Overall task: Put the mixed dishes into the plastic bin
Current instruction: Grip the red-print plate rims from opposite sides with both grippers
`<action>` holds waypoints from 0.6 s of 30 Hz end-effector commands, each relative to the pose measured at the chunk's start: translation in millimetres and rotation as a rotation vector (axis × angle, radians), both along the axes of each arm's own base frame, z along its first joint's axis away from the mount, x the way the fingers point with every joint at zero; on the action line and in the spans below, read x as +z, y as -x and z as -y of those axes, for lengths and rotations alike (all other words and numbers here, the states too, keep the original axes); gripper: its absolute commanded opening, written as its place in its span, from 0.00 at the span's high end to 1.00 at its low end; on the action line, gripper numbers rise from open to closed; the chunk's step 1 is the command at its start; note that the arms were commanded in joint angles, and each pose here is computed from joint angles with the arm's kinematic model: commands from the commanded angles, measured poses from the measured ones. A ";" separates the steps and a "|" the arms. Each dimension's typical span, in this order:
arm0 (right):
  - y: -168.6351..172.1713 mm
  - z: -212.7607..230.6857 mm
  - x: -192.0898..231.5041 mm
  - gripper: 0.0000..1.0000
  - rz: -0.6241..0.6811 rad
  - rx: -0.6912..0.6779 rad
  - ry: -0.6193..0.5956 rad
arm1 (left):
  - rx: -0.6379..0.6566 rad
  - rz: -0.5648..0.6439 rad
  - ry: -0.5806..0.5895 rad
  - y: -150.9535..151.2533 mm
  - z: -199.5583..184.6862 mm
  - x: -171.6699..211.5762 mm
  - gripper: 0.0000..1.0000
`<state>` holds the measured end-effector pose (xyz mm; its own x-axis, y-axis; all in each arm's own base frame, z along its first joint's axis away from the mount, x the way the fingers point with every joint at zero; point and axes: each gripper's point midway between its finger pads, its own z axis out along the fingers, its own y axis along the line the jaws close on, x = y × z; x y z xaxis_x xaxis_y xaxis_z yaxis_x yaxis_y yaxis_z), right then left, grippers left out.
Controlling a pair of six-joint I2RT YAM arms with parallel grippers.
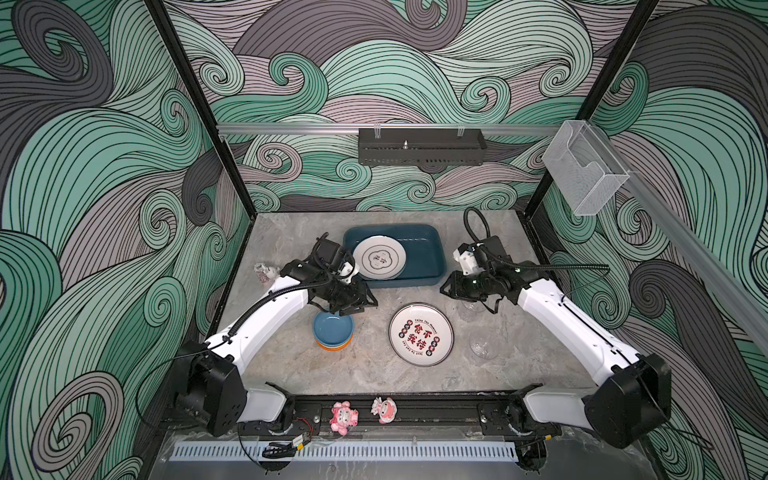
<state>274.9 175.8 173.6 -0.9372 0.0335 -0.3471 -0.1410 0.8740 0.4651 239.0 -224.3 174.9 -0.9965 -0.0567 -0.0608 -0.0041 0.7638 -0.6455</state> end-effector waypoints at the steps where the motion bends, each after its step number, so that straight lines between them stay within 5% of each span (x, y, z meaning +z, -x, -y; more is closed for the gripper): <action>1: 22.5 8.1 -9.5 0.65 -0.047 0.023 0.013 | -0.011 0.017 -0.051 -3.0 6.4 -0.9 0.49; 18: 55.5 25.1 -62.3 0.63 -0.174 0.008 0.081 | -0.134 -0.095 -0.202 -0.2 44.0 -73.1 0.46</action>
<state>220.9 153.3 117.4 -0.9821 0.0084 -0.1884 -0.0736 0.9027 0.4239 231.4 -261.4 101.5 -0.9959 0.0599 0.0675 0.0184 0.8675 -0.4972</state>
